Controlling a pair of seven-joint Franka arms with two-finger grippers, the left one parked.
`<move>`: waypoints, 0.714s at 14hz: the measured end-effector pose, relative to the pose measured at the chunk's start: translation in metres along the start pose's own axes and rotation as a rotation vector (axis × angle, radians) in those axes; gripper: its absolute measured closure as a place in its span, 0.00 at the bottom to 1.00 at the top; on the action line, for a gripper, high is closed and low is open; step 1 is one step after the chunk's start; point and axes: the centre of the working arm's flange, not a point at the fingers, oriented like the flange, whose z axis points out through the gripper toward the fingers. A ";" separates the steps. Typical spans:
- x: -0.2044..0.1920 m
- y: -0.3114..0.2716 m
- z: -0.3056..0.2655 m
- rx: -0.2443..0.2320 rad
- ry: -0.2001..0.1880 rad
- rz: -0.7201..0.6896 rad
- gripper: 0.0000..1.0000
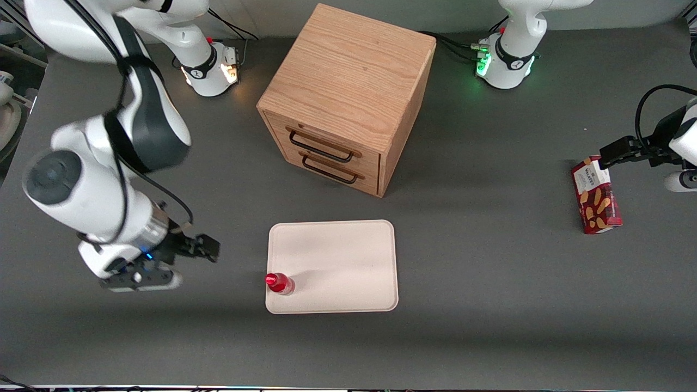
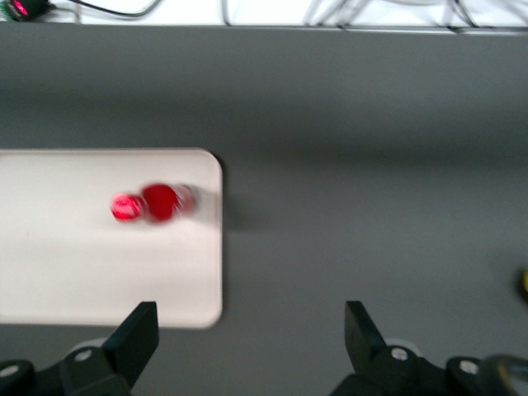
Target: Place coke bottle on tray
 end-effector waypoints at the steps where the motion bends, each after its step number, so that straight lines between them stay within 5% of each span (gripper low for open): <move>1: -0.019 0.017 -0.016 -0.001 -0.006 0.019 0.00; 6: -0.117 0.107 -0.090 -0.013 -0.072 0.055 0.00; 10: -0.141 0.142 -0.118 0.003 -0.112 0.012 0.00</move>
